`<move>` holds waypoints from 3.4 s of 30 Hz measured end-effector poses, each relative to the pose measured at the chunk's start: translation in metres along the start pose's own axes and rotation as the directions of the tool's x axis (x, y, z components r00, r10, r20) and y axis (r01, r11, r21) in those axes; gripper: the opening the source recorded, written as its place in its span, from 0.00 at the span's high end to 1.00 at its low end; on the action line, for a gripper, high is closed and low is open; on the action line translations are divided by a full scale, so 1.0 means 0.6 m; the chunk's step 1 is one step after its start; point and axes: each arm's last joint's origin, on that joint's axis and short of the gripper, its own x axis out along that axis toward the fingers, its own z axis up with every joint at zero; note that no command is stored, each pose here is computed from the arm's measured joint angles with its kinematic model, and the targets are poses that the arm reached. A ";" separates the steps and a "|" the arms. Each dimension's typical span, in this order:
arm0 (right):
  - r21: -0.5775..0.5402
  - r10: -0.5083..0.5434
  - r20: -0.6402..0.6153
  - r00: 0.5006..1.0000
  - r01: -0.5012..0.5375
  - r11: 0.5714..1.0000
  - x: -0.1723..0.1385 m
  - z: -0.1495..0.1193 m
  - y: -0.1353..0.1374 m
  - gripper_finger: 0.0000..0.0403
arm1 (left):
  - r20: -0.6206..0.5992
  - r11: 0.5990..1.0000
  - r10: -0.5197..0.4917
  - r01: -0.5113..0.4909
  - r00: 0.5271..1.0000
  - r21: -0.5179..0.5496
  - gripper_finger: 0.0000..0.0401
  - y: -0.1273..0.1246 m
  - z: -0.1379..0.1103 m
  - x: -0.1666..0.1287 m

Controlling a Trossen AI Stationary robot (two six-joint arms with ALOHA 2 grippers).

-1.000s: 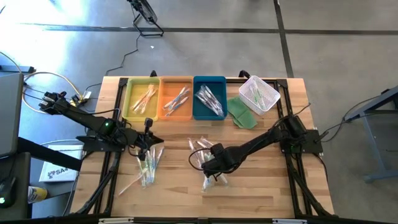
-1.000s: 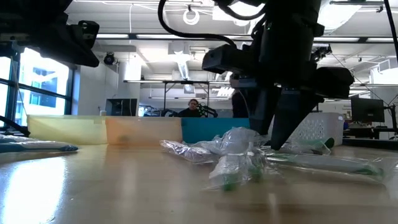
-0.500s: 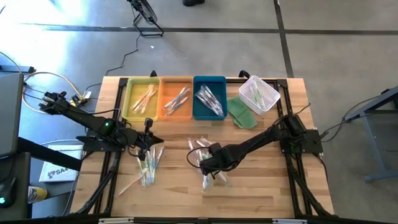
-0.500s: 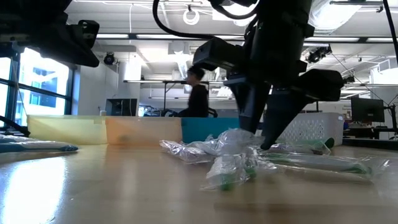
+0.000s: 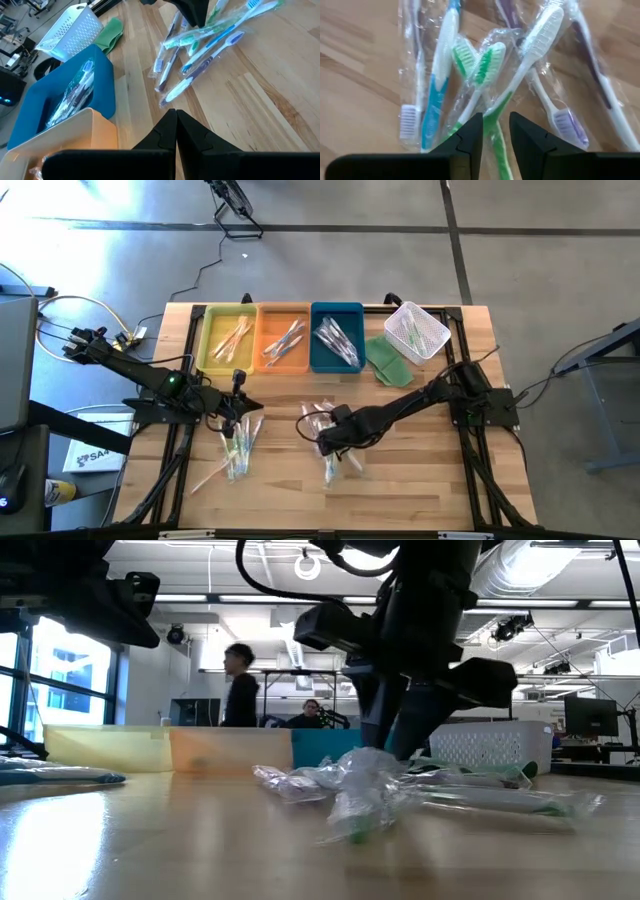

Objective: Pick & Place Toothbrushes
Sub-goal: Put the green toothbrush into the white bin

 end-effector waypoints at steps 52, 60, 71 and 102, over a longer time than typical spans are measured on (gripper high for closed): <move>-0.198 0.069 0.101 0.993 -0.048 0.979 -0.097 0.038 -0.010 0.95 | -0.007 1.000 -0.001 0.001 1.000 0.002 0.99 0.000 -0.001 0.000; -0.190 -0.158 0.201 0.967 0.197 0.962 -0.146 0.047 -0.062 0.96 | -0.007 1.000 -0.002 0.002 1.000 0.002 0.99 0.000 -0.001 0.000; -0.200 -0.383 0.318 0.867 0.456 0.867 -0.202 0.113 -0.128 0.96 | -0.007 1.000 0.001 -0.001 1.000 0.002 0.99 0.000 -0.001 0.000; -0.027 -0.658 0.381 0.650 0.719 0.694 -0.189 0.398 -0.338 0.96 | -0.015 0.999 0.024 -0.024 1.000 0.029 0.99 0.001 -0.001 0.000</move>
